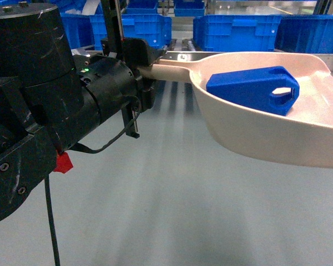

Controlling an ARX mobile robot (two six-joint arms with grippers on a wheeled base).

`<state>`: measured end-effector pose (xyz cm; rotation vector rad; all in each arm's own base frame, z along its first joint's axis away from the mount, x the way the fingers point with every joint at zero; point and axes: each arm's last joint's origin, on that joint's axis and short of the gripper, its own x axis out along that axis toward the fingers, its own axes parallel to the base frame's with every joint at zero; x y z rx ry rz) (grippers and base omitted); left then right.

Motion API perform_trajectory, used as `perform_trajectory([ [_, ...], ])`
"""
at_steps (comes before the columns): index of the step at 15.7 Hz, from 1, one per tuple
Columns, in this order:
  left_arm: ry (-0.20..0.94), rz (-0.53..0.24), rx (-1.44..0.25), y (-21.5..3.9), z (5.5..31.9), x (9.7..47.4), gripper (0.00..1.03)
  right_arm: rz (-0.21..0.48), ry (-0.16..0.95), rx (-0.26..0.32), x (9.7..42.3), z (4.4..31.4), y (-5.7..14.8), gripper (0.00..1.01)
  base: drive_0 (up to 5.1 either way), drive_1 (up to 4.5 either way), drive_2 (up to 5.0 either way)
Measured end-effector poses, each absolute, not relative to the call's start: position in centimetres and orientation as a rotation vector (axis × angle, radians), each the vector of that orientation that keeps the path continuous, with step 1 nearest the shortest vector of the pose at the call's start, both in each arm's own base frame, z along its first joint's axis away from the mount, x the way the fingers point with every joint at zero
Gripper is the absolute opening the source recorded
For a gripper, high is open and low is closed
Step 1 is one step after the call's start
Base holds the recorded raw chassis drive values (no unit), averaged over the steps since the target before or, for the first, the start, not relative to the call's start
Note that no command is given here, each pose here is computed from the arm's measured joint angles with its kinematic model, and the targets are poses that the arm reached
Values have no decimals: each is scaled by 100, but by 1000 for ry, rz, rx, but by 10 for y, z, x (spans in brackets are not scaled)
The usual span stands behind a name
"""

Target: Place part in tray to right shelf

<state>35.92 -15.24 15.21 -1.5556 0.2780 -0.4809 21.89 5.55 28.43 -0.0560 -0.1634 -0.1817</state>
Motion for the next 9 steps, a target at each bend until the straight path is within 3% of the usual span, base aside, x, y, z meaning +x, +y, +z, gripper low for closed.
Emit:
perform_trajectory([
  [9,279,-480,-1555,-152,152,359,13,-181,-157,-59,219,284,56,98,7,413,-399],
])
